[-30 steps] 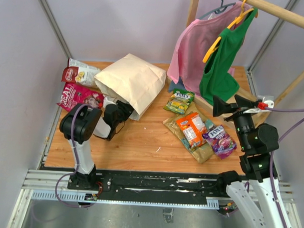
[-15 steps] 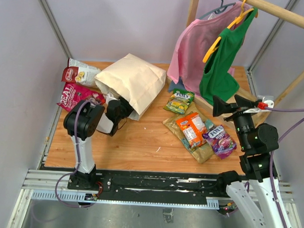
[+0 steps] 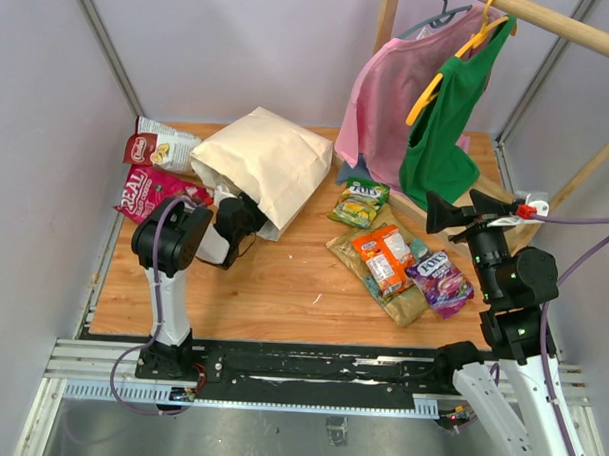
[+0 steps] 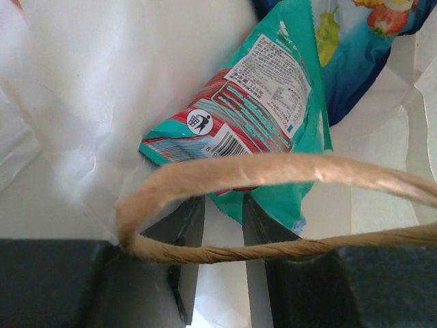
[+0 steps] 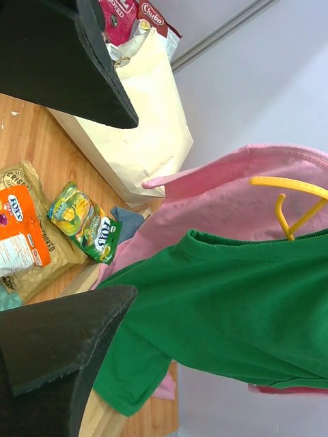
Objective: Take the snacks out of the paper bag
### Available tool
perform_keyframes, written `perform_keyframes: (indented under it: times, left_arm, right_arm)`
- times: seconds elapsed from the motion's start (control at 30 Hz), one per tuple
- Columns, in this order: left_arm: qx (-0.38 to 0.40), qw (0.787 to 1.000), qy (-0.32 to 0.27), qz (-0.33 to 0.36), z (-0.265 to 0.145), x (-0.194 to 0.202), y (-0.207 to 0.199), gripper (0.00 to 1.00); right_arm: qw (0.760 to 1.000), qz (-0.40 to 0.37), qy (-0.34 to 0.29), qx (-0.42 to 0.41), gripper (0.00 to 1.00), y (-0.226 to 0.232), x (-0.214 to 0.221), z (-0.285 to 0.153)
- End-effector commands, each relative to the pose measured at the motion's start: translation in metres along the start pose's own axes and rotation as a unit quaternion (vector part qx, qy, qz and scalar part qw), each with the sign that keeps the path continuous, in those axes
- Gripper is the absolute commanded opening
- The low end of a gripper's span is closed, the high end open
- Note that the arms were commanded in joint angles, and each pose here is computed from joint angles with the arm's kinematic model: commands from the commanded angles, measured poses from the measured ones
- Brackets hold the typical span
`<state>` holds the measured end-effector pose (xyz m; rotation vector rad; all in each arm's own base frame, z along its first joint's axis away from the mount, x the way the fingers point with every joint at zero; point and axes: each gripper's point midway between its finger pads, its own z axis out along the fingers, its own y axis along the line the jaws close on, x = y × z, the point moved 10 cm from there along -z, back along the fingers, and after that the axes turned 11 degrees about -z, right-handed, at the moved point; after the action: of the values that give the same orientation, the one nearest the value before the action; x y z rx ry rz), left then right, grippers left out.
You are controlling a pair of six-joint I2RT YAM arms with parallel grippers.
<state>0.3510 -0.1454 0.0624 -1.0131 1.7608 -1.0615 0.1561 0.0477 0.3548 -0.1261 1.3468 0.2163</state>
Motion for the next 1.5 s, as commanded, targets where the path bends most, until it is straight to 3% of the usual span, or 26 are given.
perform_keyframes:
  times: [0.0, 0.3, 0.97, 1.0, 1.17, 1.23, 1.47]
  left_arm:
    - [-0.050, 0.999, -0.002, 0.008, 0.005, 0.001, 0.019, 0.33]
    - [-0.055, 0.998, -0.020, 0.011, 0.003, -0.002, 0.018, 0.01]
    - [-0.048, 0.995, -0.078, 0.037, -0.023, -0.017, 0.004, 0.01]
    - [-0.050, 0.995, -0.078, 0.035, -0.023, -0.017, 0.004, 0.02]
    - [-0.063, 0.994, -0.082, 0.020, -0.020, -0.018, 0.009, 0.43]
    - [-0.066, 0.994, -0.080, 0.016, -0.015, -0.017, 0.011, 0.55]
    - [-0.051, 0.997, -0.050, -0.012, 0.007, -0.011, 0.010, 0.61]
  right_arm:
    - [1.000, 0.002, -0.021, -0.003, 0.98, 0.000, -0.009, -0.003]
    - [0.999, -0.001, -0.040, -0.004, 0.98, 0.000, -0.011, -0.007]
    - [0.999, -0.003, -0.036, -0.004, 0.98, 0.000, -0.010, -0.006]
    - [0.999, -0.003, -0.036, -0.004, 0.98, 0.000, -0.010, -0.006]
    - [0.999, -0.003, -0.036, -0.004, 0.98, 0.000, -0.010, -0.006]
    - [0.999, -0.003, -0.037, -0.003, 0.98, 0.000, -0.010, -0.006]
    - [0.999, -0.003, -0.034, -0.005, 0.98, 0.000, -0.009, -0.005]
